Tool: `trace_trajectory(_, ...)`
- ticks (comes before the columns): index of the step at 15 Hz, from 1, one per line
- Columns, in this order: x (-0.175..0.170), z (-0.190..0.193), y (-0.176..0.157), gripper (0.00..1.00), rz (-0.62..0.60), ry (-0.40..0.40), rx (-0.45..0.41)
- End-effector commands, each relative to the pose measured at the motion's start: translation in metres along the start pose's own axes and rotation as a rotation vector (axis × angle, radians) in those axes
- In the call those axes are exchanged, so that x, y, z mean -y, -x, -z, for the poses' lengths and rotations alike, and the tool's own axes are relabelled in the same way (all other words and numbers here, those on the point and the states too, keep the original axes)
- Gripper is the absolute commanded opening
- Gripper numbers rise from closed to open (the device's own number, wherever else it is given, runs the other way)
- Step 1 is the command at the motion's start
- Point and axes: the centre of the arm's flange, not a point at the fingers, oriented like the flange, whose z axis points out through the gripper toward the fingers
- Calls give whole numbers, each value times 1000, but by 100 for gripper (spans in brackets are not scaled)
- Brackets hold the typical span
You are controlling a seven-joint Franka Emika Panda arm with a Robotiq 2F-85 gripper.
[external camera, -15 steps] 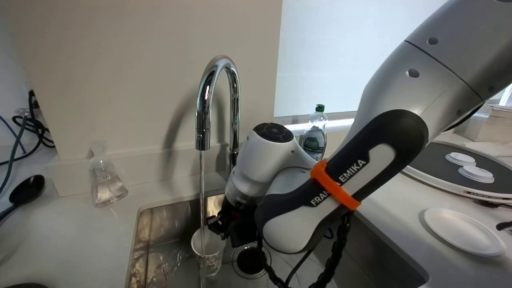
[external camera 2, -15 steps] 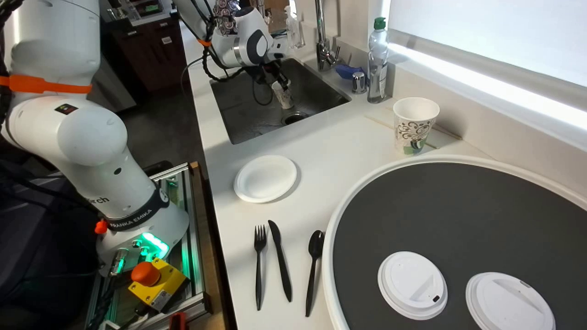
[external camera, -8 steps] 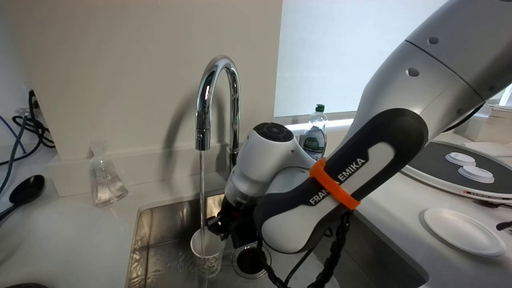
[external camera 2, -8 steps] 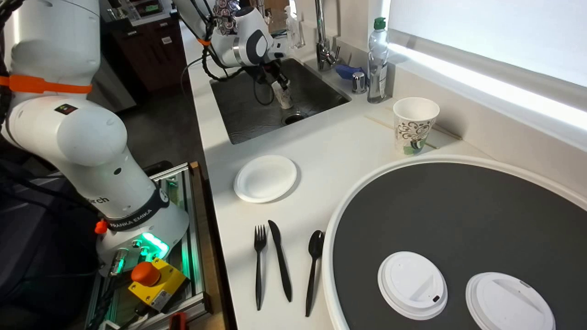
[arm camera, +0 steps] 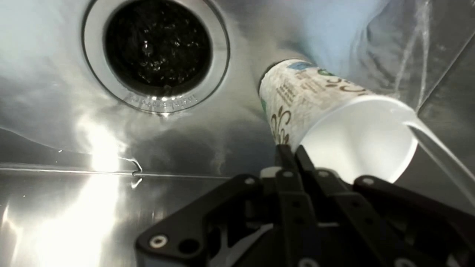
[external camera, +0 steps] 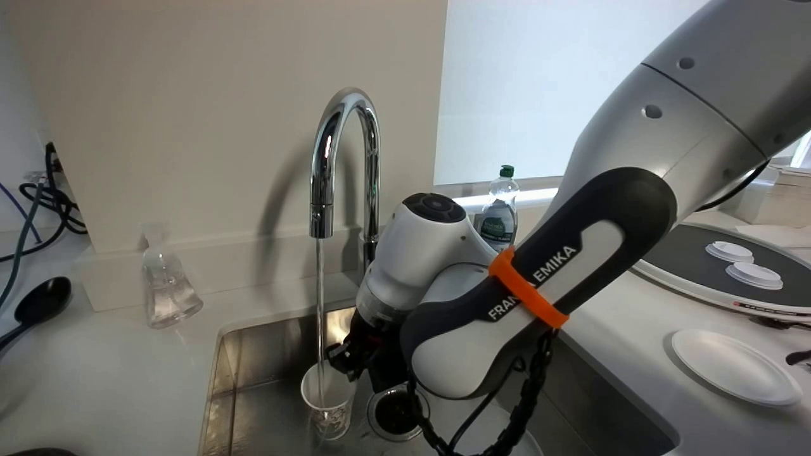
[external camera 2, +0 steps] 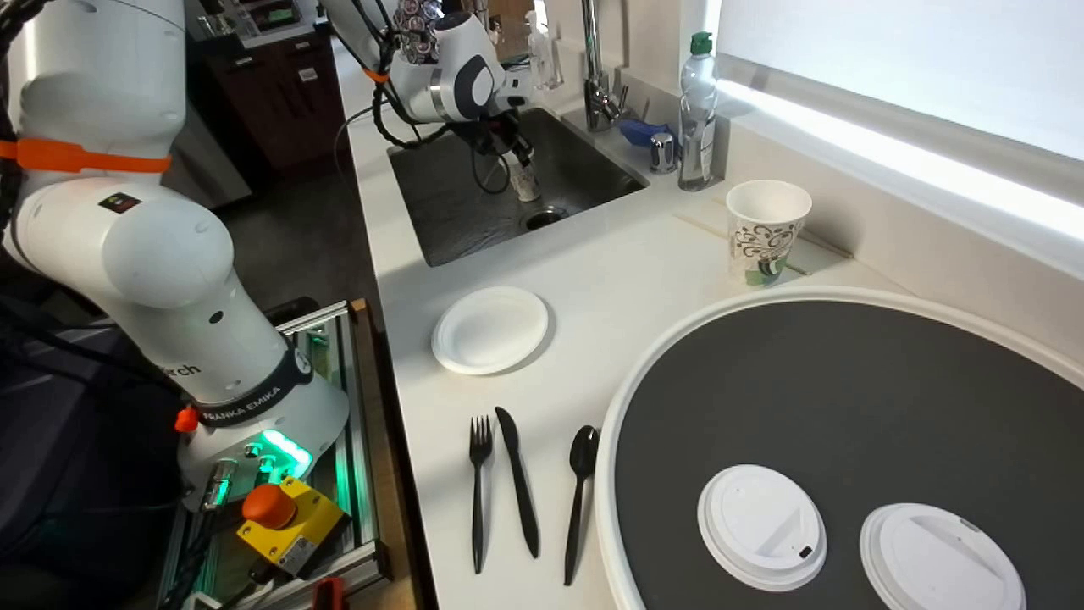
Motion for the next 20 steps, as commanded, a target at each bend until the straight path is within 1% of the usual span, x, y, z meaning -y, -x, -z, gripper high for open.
trace_trajectory(1, -2, 3, 2, 1, 13, -9, 15)
trace_trajectory(2, -3, 3, 2, 28, 15, -7, 14)
trace_trajectory(3, -3, 3, 1, 30, 13, -4, 12)
trace_trajectory(4, -4, 4, 0, 36, 7, -8, 9)
trace_trajectory(11, -21, 12, -11, 88, -65, 9, -24)
trace_trajectory(13, -24, 13, -13, 100, -72, 17, -29)
trace_trajectory(17, -22, 9, -14, 100, -66, 16, -25)
trace_trajectory(18, -20, 7, -12, 94, -62, 14, -22)
trace_trajectory(19, -19, 6, -11, 75, -58, 13, -20)
trace_trajectory(20, -17, 5, -10, 73, -55, 10, -16)
